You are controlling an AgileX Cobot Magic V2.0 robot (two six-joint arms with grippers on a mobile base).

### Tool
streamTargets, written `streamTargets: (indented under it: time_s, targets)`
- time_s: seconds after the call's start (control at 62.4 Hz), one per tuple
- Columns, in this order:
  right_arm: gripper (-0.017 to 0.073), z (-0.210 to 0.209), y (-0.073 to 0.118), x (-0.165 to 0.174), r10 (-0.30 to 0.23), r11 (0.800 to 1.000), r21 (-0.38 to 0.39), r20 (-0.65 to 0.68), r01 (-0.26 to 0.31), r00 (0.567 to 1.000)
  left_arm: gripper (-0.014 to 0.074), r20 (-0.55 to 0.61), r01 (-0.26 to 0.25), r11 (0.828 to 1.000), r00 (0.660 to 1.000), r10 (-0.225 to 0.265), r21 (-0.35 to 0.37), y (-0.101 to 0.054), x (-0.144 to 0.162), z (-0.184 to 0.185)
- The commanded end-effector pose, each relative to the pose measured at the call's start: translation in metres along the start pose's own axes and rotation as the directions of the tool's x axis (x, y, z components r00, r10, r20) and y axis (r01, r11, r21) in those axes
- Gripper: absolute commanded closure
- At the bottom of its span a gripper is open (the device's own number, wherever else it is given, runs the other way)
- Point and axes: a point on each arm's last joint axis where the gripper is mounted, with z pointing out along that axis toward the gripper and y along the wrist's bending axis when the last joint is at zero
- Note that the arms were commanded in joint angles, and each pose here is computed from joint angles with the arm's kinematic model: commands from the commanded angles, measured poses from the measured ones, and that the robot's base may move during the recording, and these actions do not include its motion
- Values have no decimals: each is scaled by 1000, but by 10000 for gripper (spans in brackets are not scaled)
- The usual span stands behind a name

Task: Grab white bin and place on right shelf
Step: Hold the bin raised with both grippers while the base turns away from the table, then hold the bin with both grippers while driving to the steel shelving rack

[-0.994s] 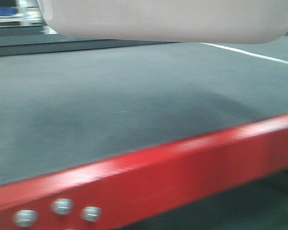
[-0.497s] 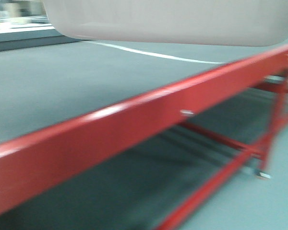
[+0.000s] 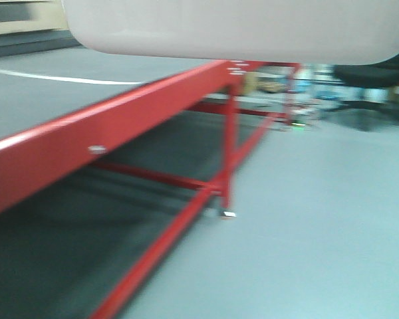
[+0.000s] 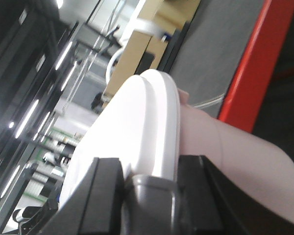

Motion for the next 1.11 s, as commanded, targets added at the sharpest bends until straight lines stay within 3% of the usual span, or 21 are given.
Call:
streamTargets:
  time_s: [0.0,1.09]
  targets:
    - [494,-7,45,14,-29,956,-293,-145,-15,989,634,-278,-16,952,955,106,306,-52,35,-4]
    - [494,-7,45,14,-29,956,-293,-145,-15,989,634,-278,-16,952,955,106,306,-52,35,-4]
